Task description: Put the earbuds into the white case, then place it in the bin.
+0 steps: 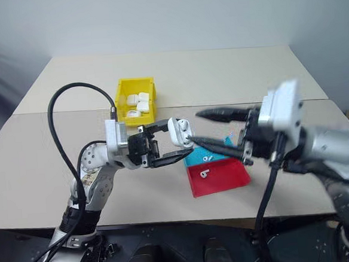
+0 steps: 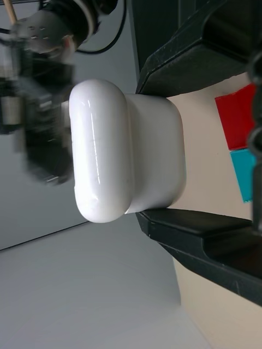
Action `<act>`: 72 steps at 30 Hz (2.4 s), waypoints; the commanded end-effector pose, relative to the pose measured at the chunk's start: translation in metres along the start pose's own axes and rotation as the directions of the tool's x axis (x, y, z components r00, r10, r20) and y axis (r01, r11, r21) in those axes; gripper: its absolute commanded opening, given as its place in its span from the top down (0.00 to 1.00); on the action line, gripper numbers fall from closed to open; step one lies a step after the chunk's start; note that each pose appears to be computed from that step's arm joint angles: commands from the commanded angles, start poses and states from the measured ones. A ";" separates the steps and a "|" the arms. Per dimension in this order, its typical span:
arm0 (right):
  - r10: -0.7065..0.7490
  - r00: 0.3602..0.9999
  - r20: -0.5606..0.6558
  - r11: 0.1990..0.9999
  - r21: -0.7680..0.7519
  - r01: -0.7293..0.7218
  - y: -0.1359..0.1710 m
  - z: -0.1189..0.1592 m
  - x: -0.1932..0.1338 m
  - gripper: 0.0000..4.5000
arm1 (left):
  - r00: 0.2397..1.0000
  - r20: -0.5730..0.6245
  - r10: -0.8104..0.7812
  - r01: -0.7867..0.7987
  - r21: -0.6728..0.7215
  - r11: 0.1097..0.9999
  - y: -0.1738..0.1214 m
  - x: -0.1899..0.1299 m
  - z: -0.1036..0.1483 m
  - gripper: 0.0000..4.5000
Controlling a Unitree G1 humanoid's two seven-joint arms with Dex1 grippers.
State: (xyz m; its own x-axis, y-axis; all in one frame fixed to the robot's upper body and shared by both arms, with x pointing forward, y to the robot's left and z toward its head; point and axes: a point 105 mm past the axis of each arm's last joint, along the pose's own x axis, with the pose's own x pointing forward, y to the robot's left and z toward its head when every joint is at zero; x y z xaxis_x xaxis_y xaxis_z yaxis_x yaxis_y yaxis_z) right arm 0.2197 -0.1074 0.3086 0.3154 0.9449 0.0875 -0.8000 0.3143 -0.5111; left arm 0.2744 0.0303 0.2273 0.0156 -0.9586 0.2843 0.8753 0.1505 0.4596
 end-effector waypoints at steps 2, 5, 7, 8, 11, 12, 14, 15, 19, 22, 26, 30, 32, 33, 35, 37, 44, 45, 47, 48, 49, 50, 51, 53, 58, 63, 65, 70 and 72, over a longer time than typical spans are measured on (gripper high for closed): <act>0.120 0.993 -0.014 0.993 -0.019 -0.121 0.009 0.016 0.009 0.81 | 1.000 0.020 -0.021 0.020 0.034 0.999 0.003 0.009 0.005 0.38; 0.139 0.989 -0.051 0.990 0.000 -0.139 0.004 0.010 0.017 0.99 | 0.999 0.010 -0.034 0.034 0.047 0.998 0.003 0.014 0.001 0.38; 0.173 0.981 -0.089 0.985 -0.008 -0.174 0.004 0.004 0.023 0.99 | 0.999 -0.003 -0.042 0.042 0.056 0.998 0.004 0.018 -0.003 0.38; 0.185 0.977 -0.106 0.982 -0.015 -0.188 0.004 0.002 0.027 0.99 | 0.999 -0.008 -0.045 0.045 0.063 0.997 0.005 0.020 -0.005 0.38; 0.225 0.961 -0.163 0.969 -0.062 -0.237 0.005 -0.005 0.035 0.99 | 0.999 -0.011 -0.051 0.051 0.073 0.996 0.007 0.023 -0.006 0.38; 0.238 0.956 -0.172 0.965 -0.074 -0.253 0.006 -0.006 0.037 0.99 | 0.999 -0.009 -0.052 0.053 0.074 0.996 0.008 0.024 -0.006 0.38; 0.257 0.952 -0.164 0.958 -0.084 -0.274 0.008 -0.007 0.038 0.99 | 0.998 0.003 -0.060 0.060 0.081 0.995 0.007 0.024 -0.004 0.38; 0.263 0.950 -0.168 0.955 -0.096 -0.281 0.008 -0.007 0.038 0.99 | 0.998 0.008 -0.067 0.066 0.089 0.994 0.007 0.024 -0.003 0.38; 0.278 0.939 -0.203 0.944 -0.123 -0.306 0.010 -0.013 0.036 0.99 | 0.997 0.022 -0.067 0.065 0.092 0.994 0.006 0.023 0.000 0.38; 0.270 0.938 -0.216 0.945 -0.127 -0.301 0.006 -0.017 0.031 0.99 | 0.997 0.036 -0.070 0.067 0.094 0.993 0.005 0.024 0.003 0.38; 0.253 0.934 -0.254 0.947 -0.131 -0.292 0.000 -0.025 0.022 0.99 | 0.996 0.042 -0.075 0.071 0.091 0.993 0.004 0.023 0.004 0.38; 0.241 0.931 -0.276 0.950 -0.130 -0.284 -0.004 -0.029 0.015 0.99 | 0.996 0.045 -0.075 0.071 0.088 0.994 0.004 0.023 0.006 0.38; 0.229 0.930 -0.287 0.952 -0.133 -0.276 -0.006 -0.030 0.011 0.99 | 0.996 0.043 -0.075 0.071 0.085 0.994 0.003 0.022 0.005 0.38; 0.224 0.931 -0.288 0.953 -0.136 -0.272 -0.007 -0.030 0.010 0.99 | 0.996 0.042 -0.074 0.071 0.084 0.994 0.003 0.022 0.004 0.38; 0.214 0.933 -0.290 0.955 -0.141 -0.263 -0.009 -0.030 0.008 0.99 | 0.997 0.040 -0.071 0.067 0.081 0.994 0.003 0.021 0.003 0.38; 0.208 0.934 -0.290 0.955 -0.144 -0.257 -0.010 -0.029 0.006 0.99 | 0.997 0.039 -0.068 0.065 0.079 0.995 0.003 0.020 0.003 0.38; 0.132 0.971 -0.198 0.975 -0.153 -0.164 -0.023 -0.010 -0.001 0.99 | 0.999 0.020 -0.029 0.027 0.079 0.997 0.005 0.014 0.001 0.38; 0.104 0.981 -0.163 0.980 -0.153 -0.129 -0.028 -0.004 -0.002 0.99 | 1.000 0.011 -0.008 0.007 0.079 0.997 0.006 0.012 0.000 0.38; 0.043 0.991 -0.128 0.989 -0.131 -0.060 -0.037 0.003 -0.006 0.99 | 0.998 0.006 0.066 -0.067 0.083 0.994 0.014 0.010 0.004 0.38; 0.012 0.992 -0.125 0.992 -0.123 -0.027 -0.041 0.003 -0.008 0.99 | 0.994 -0.009 0.111 -0.110 0.092 0.990 0.021 0.010 0.007 0.38; -0.027 0.989 -0.143 0.992 -0.126 0.009 -0.044 -0.002 -0.011 0.99 | 0.982 -0.020 0.186 -0.183 0.105 0.977 0.034 0.010 0.013 0.38; -0.052 0.986 -0.157 0.991 -0.130 0.031 -0.046 -0.005 -0.013 0.99 | 0.971 -0.028 0.237 -0.233 0.114 0.966 0.043 0.011 0.018 0.38; -0.079 0.986 -0.148 0.992 -0.111 0.062 -0.047 -0.007 -0.014 0.99 | 0.942 -0.023 0.334 -0.328 0.129 0.936 0.059 0.010 0.026 0.38; -0.128 0.987 -0.097 0.990 -0.066 0.122 -0.050 -0.007 -0.016 0.99 | 0.871 -0.020 0.491 -0.481 0.163 0.861 0.087 0.006 0.038 0.38; -0.195 0.979 -0.058 0.981 -0.015 0.194 -0.053 -0.012 -0.020 0.99 | 0.573 -0.102 0.813 -0.762 0.300 0.574 0.149 -0.027 0.022 0.38; -0.212 0.974 -0.082 0.976 0.039 0.216 -0.053 -0.023 -0.019 0.99 | 0.329 -0.293 0.898 -0.790 0.435 0.432 0.170 -0.049 -0.022 0.38; -0.223 0.970 -0.095 0.972 0.058 0.229 -0.054 -0.027 -0.020 0.99 | 0.280 -0.340 0.898 -0.793 0.445 0.416 0.170 -0.053 -0.039 0.38; -0.241 0.960 -0.145 0.965 0.066 0.252 -0.052 -0.042 -0.021 0.99 | 0.170 -0.389 0.906 -0.812 0.465 0.352 0.180 -0.067 -0.066 0.38; -0.246 0.957 -0.154 0.963 0.071 0.259 -0.051 -0.044 -0.022 0.99 | 0.178 -0.402 0.898 -0.832 0.426 0.355 0.182 -0.068 -0.071 0.38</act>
State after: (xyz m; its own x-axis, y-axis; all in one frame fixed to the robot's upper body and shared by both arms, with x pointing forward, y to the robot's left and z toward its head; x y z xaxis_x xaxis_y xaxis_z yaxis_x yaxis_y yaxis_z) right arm 0.2800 -0.1474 0.2867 0.5678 0.8213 0.0543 -0.7505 0.5437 -0.3756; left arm 0.4651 0.1100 0.2080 0.9920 -0.1170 0.0473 0.0966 0.9452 0.3118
